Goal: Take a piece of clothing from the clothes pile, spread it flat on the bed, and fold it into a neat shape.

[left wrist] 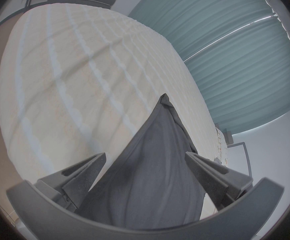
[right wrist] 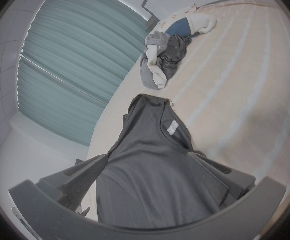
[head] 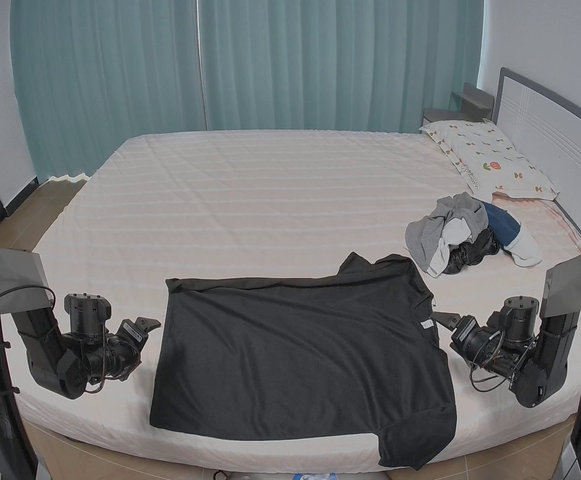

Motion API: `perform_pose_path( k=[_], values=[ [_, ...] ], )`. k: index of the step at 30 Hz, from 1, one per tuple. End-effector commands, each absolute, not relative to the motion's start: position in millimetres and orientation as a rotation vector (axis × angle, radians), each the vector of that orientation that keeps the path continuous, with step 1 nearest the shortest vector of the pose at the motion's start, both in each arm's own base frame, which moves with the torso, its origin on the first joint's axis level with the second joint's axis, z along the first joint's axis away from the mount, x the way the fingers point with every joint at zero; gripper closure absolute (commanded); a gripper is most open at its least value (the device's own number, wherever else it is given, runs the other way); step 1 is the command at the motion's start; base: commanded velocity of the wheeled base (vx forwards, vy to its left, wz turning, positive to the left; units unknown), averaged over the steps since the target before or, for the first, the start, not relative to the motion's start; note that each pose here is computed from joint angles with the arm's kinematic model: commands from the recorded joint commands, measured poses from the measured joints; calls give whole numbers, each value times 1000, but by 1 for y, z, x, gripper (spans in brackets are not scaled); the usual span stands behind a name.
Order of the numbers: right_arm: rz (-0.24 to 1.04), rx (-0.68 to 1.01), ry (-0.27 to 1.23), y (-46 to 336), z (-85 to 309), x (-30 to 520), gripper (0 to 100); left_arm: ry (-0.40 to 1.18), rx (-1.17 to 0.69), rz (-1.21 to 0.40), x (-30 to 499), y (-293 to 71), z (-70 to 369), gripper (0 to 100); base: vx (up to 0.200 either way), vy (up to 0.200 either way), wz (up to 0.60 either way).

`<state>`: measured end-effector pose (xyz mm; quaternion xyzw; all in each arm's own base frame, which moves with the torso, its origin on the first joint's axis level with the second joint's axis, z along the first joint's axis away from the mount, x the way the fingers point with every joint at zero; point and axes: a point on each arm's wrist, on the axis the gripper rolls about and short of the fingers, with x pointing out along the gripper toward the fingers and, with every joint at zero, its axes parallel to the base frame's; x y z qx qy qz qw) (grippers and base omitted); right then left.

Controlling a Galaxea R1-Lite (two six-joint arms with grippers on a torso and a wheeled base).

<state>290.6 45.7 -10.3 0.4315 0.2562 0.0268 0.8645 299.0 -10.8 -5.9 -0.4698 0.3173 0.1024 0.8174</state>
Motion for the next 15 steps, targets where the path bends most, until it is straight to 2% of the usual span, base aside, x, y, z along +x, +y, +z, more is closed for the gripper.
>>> perform_pose_path(
  k=[1, 10, 15],
  values=[
    [7, 940, 670, 36, -34, 270, 0, 723, -1010, 220, 275, -15, -4, 0, -200, 0, 0],
    [17, 959, 676, 29, -34, 270, 0, 759, -980, 204, 270, -22, -9, 0, -200, 0, 0],
    [17, 953, 682, 29, -35, 270, 0, 816, -890, 165, 259, -31, -13, 0, -200, 0, 0]
  ],
)
